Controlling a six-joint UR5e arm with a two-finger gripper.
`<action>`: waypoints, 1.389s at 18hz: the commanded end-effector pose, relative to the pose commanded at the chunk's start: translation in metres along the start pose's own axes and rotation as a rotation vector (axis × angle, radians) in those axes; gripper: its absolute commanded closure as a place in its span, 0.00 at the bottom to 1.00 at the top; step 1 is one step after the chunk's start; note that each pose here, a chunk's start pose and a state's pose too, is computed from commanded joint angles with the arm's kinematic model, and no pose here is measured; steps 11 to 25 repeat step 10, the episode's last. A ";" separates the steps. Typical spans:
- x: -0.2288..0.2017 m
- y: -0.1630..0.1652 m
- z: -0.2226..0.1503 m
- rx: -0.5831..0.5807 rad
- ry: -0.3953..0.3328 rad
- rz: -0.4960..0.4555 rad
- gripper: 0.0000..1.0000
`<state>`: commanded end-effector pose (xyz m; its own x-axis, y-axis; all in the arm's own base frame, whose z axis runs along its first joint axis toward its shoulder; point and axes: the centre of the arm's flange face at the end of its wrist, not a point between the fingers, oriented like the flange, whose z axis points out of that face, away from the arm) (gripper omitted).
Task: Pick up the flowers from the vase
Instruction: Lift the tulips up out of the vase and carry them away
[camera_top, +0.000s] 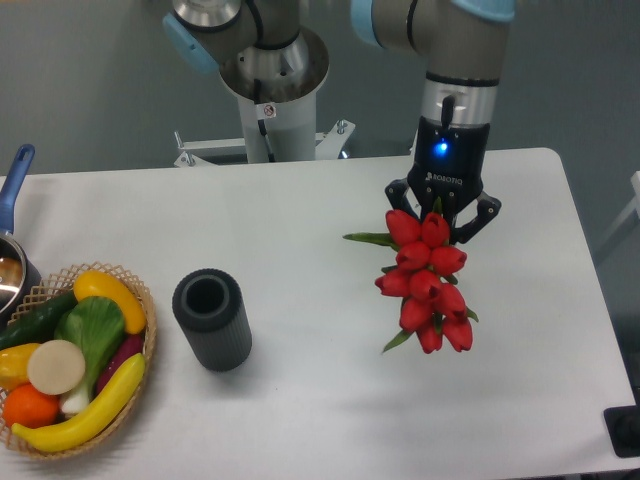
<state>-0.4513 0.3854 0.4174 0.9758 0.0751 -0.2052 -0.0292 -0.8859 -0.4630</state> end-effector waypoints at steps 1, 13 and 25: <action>-0.002 0.003 0.003 -0.030 -0.010 -0.001 1.00; 0.023 -0.002 0.049 -0.260 0.020 0.082 1.00; 0.023 -0.002 0.049 -0.260 0.020 0.082 1.00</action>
